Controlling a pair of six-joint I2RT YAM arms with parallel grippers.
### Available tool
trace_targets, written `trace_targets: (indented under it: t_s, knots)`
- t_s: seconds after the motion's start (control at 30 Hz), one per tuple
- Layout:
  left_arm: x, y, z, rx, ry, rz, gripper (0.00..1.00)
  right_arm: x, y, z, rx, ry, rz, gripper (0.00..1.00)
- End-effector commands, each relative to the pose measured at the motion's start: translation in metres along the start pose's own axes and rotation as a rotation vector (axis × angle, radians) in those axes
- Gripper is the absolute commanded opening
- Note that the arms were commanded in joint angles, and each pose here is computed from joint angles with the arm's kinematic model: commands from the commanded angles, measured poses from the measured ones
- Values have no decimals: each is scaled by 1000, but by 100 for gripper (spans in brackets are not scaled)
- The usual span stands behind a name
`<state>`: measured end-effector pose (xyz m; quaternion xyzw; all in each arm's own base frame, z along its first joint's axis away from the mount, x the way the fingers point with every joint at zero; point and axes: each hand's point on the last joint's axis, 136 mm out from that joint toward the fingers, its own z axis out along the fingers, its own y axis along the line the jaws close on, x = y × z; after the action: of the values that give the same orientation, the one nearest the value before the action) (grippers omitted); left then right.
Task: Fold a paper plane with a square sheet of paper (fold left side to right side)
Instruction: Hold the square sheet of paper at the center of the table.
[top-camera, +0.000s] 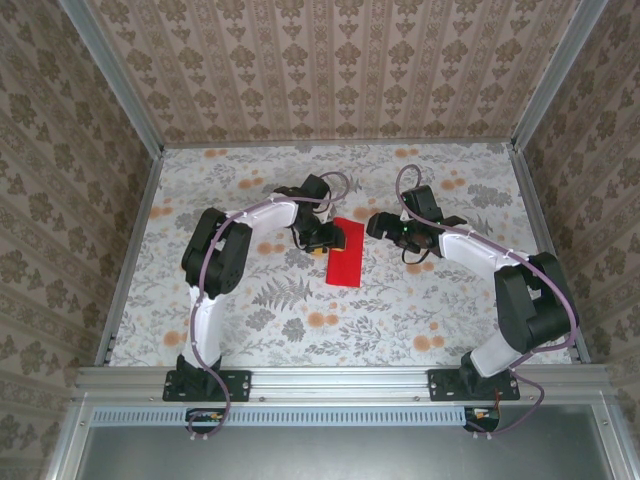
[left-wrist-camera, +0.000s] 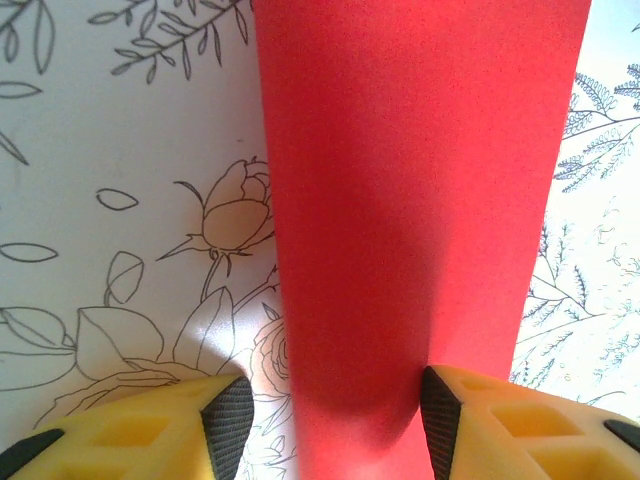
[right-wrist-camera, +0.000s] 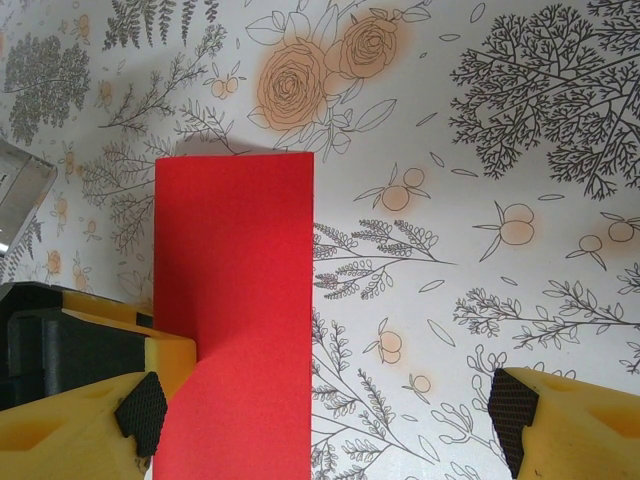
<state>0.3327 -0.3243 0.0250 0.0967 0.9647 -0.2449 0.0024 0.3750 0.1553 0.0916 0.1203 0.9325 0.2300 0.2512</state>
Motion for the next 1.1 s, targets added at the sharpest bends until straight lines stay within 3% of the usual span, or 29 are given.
trace_targets:
  t_s: [0.0,0.23,0.33,0.7,0.8,1.07]
  knots:
    - [26,20,53,-44,105,-13,54,5,1,5,-10,17,16,87]
    - [28,21,53,-50,110,-11,54,9,7,11,-24,41,8,86]
    - [27,21,53,-51,108,-10,54,12,16,17,-61,65,5,80]
    - [27,21,53,-52,107,-11,54,33,47,58,-158,192,14,13]
    - [27,21,52,-53,107,-11,54,40,45,68,-141,217,18,7]
    - [27,20,52,-50,106,-9,53,56,28,81,-67,272,26,7]
